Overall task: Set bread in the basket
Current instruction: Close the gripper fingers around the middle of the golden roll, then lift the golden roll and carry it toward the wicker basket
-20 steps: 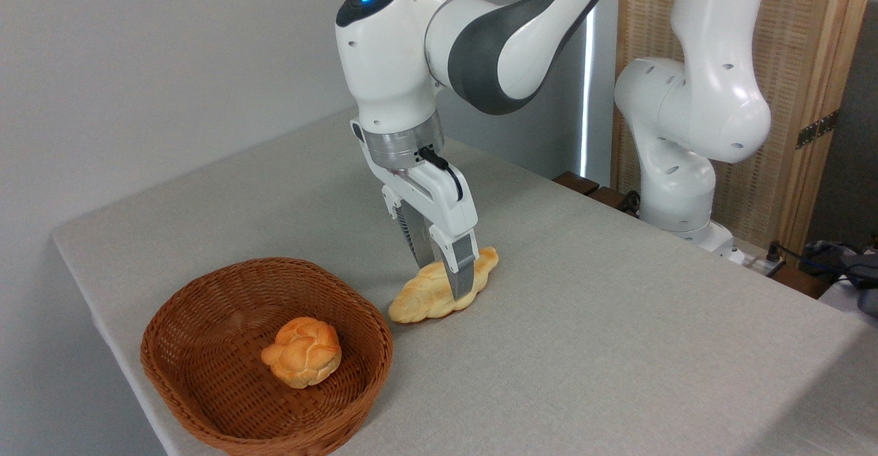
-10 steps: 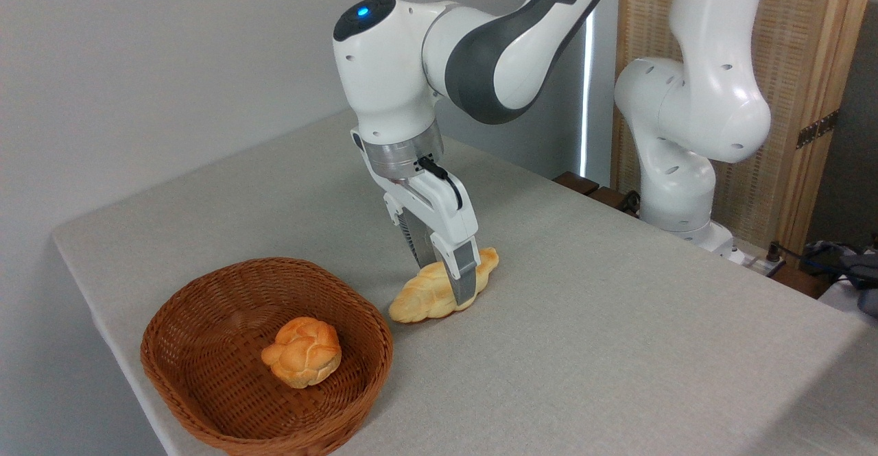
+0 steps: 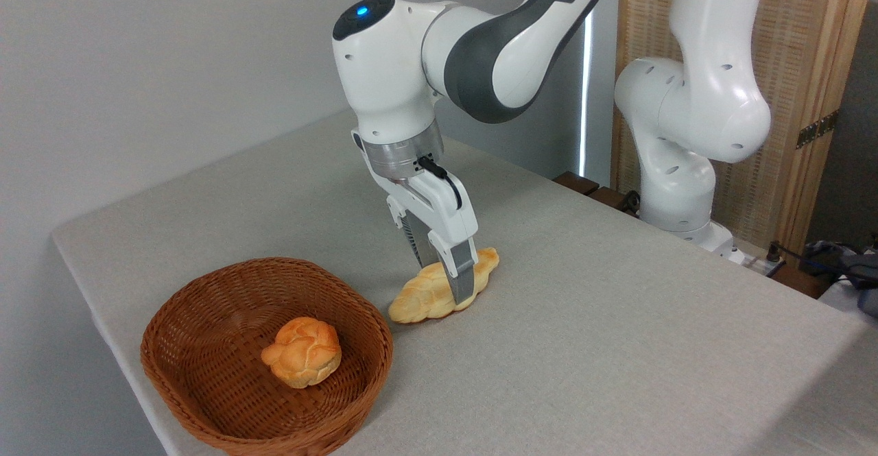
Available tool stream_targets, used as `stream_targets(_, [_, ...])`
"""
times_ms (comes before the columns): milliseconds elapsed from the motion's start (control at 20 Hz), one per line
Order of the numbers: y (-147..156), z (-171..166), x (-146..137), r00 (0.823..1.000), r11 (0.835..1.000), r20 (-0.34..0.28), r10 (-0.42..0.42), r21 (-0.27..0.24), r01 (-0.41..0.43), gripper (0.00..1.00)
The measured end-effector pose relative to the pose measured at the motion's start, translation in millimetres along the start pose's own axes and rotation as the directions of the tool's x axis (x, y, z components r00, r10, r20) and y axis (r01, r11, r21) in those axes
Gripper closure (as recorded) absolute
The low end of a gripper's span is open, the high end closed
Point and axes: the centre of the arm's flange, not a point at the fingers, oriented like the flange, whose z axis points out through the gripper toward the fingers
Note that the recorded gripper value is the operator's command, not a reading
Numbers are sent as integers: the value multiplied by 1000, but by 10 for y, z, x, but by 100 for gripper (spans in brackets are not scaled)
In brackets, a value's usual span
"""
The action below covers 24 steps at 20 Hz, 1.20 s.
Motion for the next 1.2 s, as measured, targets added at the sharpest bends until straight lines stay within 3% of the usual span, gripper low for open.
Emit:
stream_targets(550, [-4, -42, 4, 1000, 1000, -7, 0, 6, 0, 45])
stream_targets(1000, [-25, -735, 78, 998, 999, -58, 5, 44, -2, 44])
stream_targets(1200, [-1, -1126, 192, 989, 998, -146, 6, 62, 3, 45])
